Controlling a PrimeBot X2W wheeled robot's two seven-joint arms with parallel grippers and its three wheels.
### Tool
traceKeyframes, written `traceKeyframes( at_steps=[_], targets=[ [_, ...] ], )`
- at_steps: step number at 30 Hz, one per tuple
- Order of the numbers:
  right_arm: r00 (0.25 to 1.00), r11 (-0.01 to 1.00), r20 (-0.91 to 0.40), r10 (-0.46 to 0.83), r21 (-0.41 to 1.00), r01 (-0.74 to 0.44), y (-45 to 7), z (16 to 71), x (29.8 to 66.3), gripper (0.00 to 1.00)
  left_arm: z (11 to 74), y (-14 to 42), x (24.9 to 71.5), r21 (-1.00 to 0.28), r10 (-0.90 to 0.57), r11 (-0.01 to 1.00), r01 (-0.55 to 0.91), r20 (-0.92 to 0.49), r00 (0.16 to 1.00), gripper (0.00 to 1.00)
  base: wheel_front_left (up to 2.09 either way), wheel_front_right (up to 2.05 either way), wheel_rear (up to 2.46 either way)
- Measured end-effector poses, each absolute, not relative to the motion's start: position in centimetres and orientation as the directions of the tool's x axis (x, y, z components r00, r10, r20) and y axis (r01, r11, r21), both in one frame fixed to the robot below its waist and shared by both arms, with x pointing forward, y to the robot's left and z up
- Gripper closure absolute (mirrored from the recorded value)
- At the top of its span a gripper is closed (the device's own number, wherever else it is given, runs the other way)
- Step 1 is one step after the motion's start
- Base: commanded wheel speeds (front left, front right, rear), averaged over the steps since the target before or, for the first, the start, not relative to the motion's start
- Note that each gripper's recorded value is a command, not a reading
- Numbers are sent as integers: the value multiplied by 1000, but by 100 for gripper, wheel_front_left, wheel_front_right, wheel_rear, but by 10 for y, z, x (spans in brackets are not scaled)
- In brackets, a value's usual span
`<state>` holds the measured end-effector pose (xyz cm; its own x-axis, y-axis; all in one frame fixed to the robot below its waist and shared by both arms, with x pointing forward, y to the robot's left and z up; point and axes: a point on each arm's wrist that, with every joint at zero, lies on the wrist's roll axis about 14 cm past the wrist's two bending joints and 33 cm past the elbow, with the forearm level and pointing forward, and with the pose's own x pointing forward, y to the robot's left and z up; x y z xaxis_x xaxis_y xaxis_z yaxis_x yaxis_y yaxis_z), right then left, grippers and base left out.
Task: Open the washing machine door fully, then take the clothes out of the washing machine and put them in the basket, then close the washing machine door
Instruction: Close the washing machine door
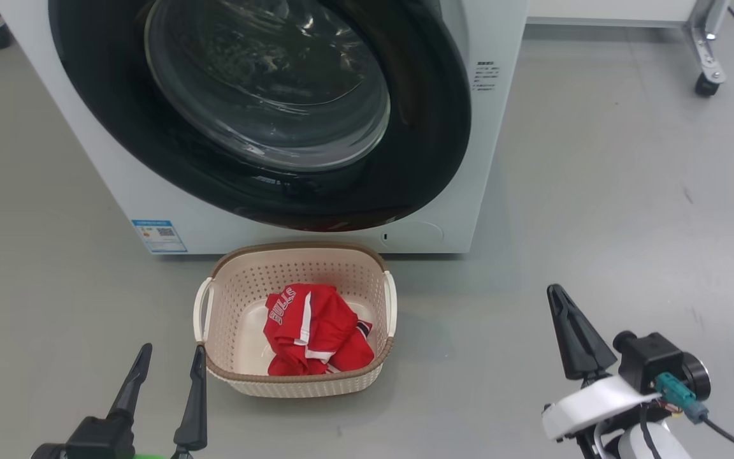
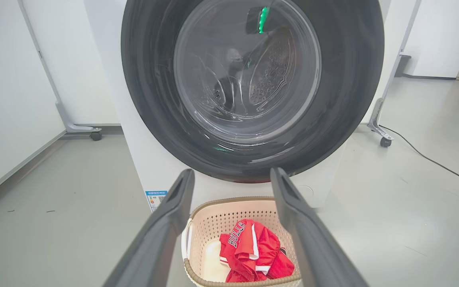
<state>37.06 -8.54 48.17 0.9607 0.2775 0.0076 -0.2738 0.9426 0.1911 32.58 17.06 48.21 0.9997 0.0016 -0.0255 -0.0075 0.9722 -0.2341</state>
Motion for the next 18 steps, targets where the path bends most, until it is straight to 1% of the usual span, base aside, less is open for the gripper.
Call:
traceKeyframes(
  at_steps=[6, 18],
  targets=[
    [940, 923, 32, 341, 180, -341, -69, 488, 397, 100, 487, 177, 330, -241, 26, 970, -28, -11, 1000, 0, 0, 0, 0],
    [880, 870, 67, 471, 133, -476, -26, 502, 464, 100, 487, 189, 348, -242, 57, 969, -58, -11, 998, 0, 0, 0, 0]
  ],
)
